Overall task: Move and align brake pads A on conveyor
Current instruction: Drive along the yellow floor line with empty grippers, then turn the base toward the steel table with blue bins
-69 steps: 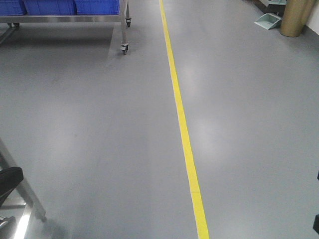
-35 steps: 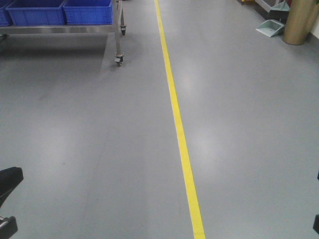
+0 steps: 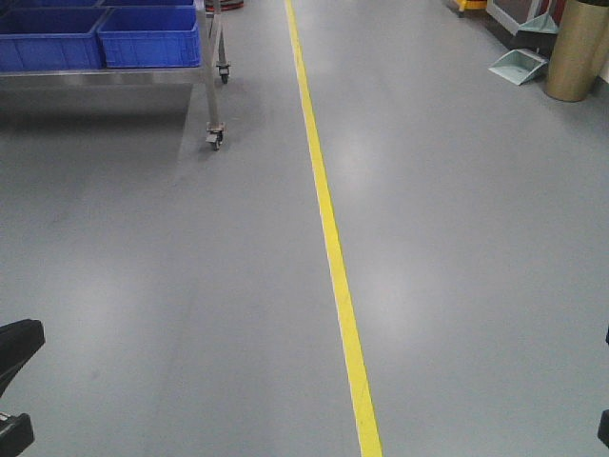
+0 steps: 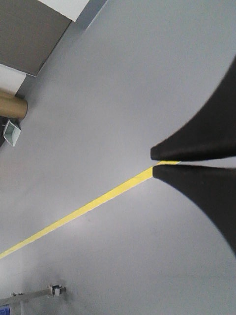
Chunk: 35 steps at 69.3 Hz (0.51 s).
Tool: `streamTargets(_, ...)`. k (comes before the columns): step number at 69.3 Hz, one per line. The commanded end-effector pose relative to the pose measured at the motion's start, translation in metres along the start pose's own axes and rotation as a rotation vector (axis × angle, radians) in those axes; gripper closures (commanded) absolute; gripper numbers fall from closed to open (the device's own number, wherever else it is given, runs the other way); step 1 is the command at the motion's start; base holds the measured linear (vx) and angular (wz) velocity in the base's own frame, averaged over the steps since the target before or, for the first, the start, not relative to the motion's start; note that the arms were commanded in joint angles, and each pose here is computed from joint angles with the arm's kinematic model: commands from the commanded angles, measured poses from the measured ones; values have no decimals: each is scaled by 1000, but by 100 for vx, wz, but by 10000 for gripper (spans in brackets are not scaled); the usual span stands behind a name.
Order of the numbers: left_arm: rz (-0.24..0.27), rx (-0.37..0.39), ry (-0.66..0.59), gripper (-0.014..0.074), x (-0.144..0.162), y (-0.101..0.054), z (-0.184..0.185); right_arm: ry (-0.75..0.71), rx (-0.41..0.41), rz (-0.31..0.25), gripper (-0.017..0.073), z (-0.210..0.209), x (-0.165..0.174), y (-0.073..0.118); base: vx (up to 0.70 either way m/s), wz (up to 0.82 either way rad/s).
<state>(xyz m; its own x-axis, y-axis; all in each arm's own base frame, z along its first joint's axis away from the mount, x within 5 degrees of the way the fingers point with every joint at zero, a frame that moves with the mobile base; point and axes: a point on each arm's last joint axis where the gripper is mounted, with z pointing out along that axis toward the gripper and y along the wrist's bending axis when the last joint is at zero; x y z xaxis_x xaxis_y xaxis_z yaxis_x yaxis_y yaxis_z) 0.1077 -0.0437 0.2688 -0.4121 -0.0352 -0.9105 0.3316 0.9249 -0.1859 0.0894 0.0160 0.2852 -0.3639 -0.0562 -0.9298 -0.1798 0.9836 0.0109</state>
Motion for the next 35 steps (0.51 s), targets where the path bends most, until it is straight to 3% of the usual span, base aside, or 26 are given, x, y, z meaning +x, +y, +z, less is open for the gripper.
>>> streamTargets(1,-4,0,-86,600,-14,-1,-3,-86,16,-4,569,-3,-14,-1,37,-7)
streamTargets(19,-4,0,-86,600,-14,-1,-3,-86,16,-4,569,-3,-14,-1,31,8)
streamTargets(35,-4,0,-86,600,-14,-1,-3,-86,16,-4,569,-3,-14,-1,18,44)
